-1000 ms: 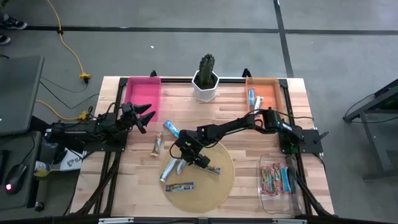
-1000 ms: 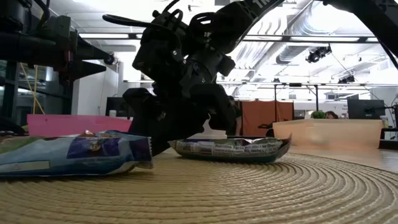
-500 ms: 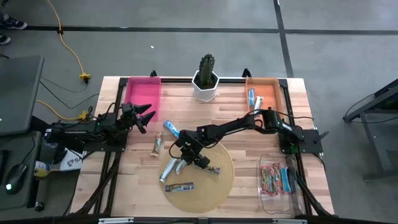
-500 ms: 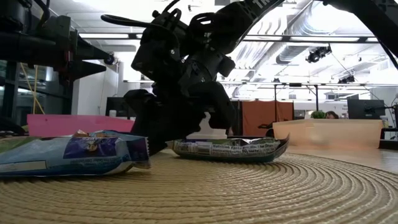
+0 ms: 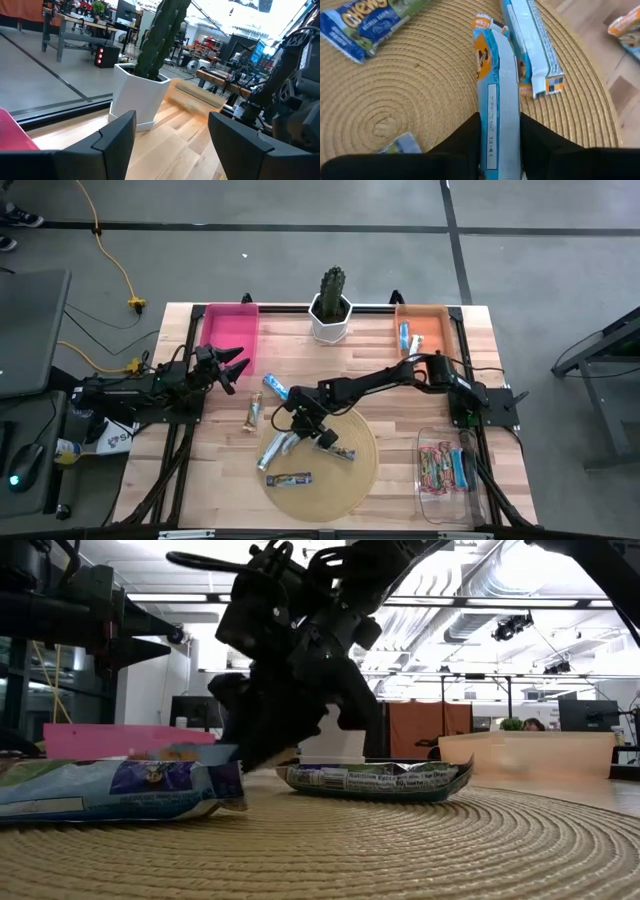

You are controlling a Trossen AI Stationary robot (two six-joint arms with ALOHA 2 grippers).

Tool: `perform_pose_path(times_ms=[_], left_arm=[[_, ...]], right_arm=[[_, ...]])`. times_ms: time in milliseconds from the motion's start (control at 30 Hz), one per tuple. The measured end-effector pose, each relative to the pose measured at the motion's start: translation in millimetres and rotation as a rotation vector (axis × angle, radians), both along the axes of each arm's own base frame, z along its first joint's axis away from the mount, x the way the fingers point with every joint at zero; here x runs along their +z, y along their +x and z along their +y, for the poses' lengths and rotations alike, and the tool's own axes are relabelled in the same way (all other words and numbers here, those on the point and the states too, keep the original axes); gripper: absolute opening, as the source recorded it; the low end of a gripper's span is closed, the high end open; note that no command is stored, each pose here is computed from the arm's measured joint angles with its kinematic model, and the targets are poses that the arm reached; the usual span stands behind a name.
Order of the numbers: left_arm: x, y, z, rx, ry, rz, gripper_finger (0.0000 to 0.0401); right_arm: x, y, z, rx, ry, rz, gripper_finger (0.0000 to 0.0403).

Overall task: Pick and place Granola Bars by type
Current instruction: Put the yellow granola bar into the orange bin

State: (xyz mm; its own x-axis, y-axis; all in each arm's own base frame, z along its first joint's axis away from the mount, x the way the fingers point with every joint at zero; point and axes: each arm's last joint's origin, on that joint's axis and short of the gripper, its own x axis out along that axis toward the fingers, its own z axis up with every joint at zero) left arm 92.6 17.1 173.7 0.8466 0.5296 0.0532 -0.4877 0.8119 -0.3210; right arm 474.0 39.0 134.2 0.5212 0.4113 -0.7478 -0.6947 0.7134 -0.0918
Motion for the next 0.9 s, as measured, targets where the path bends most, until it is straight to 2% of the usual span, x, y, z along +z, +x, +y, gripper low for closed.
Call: perform_pose_path(times_ms=[233,467,567,700,900], left_arm=[[-0.1,0.0,0.0,0.0,0.0,0.001,0.0245],[0.0,0.0,0.0,0.001,0.0,0.0,0.0245],[0.0,0.0,0.0,0.001,0.0,0.0,0.0245],[0.0,0.0,0.0,-0.001,0.0,0.0,0.0245],[0.0,0.0,-0.1,-0.002,0.0,0.0,0.0245]], right_arm=[[12.6,-3.4,0.2,-0.053,0.041,0.029,0.0073],[28.2,-6.8,0.5,-0.118,0.109,0.055,0.0065],[35.2,-8.6,1.3,-0.131,0.172,0.075,0.0065],[44.1,-11.4,3.9,-0.139,0.309,0.133,0.0065],[69.8,-17.1,6.8,-0.147,0.477,0.181,0.0065]])
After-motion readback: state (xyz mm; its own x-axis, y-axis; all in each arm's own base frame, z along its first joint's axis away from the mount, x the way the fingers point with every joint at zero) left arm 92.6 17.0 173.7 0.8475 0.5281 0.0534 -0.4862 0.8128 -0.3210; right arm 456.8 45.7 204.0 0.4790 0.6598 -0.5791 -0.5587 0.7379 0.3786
